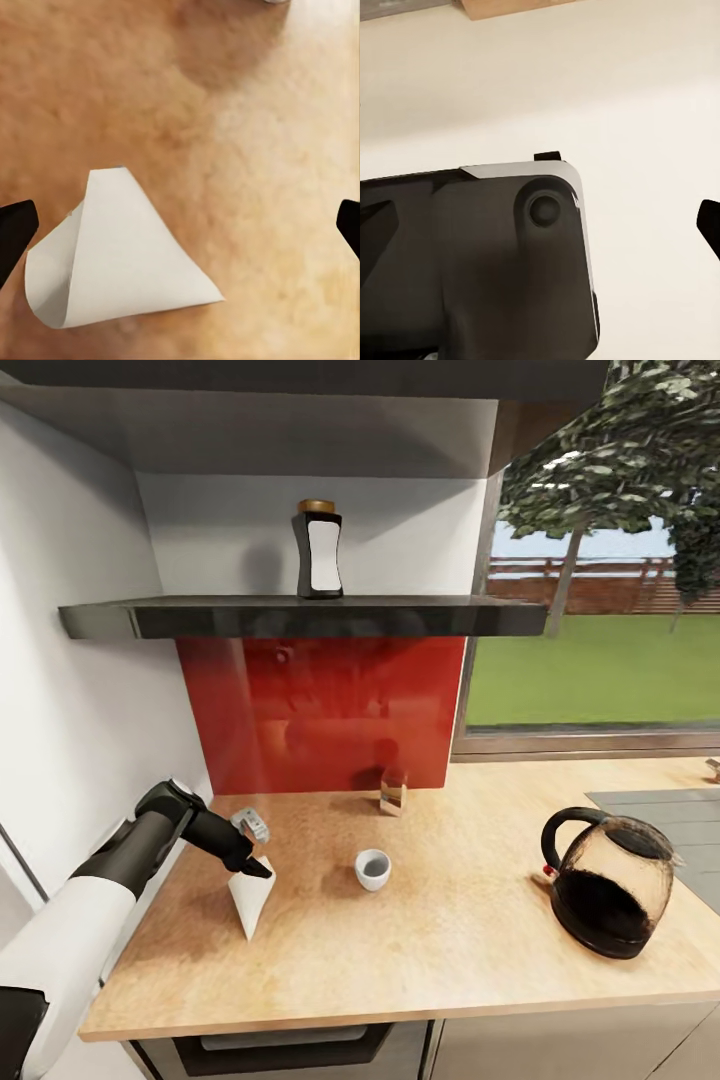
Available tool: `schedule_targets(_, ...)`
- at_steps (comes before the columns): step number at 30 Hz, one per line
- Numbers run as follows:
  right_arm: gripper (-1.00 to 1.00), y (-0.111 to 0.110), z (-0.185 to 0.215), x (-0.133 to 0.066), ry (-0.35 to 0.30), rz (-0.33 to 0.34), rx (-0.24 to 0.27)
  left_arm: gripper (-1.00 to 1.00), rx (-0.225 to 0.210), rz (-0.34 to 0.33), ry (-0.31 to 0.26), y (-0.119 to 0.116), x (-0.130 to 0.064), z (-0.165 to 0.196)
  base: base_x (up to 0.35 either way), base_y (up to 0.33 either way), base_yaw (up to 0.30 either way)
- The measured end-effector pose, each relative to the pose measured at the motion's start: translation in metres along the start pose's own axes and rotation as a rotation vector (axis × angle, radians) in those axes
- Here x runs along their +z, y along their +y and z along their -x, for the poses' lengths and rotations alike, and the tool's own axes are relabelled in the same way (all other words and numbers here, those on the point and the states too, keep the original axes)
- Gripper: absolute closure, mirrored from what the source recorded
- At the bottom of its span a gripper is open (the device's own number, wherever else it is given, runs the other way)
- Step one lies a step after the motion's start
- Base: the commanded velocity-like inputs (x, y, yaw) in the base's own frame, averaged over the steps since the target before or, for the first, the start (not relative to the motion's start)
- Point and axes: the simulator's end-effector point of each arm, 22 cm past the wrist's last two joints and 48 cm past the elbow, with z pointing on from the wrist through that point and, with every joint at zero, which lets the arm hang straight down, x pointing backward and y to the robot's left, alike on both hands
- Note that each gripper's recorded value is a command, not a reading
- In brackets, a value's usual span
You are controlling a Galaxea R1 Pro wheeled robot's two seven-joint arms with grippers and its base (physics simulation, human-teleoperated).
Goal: Set up a coffee station on the kitchen countertop: keep the coffee maker on the countertop, move the bottle of coffee from the kitchen shelf to the counter next to the coffee maker, place a paper coffee filter on top of the coffee maker, put the saucer next to the coffee maker with the coffee cup on the saucer, and place the electric kettle next to the coffee maker.
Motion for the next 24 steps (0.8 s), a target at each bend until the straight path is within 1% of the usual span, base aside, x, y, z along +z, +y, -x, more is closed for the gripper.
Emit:
schedule_targets(2,-1.0,0.0,0.0,0.0,0.0,0.0,0.0,-1.0,0.0,-0.003,0.0,-0.001,0.0,0.0,0.149,0.071,0.0)
schedule_targets(5,-1.0,0.0,0.0,0.0,0.001,0.0,0.0,-1.0,-0.007,-0.013,0.011,-0.005,0.006,-0.008,0.107,0.047,0.0)
schedule_targets(7,-1.0,0.0,0.0,0.0,0.001,0.0,0.0,-1.0,-0.014,-0.021,0.022,-0.008,0.011,-0.015,0.012,0.005,0.0)
schedule_targets(13,-1.0,0.0,-0.001,0.0,0.002,0.0,-0.001,-1.0,-0.019,-0.032,0.026,-0.012,0.016,-0.02,0.002,0.001,0.0)
schedule_targets(18,-1.0,0.0,-0.019,-0.002,0.041,0.0,0.0,-1.0,-0.027,-0.042,0.033,-0.016,0.021,-0.027,0.0,0.0,0.0)
schedule_targets(24,-1.0,0.0,-0.024,-0.003,0.051,-0.001,-0.001,-1.0,-0.03,-0.041,0.037,-0.015,0.021,-0.031,0.038,0.074,0.0)
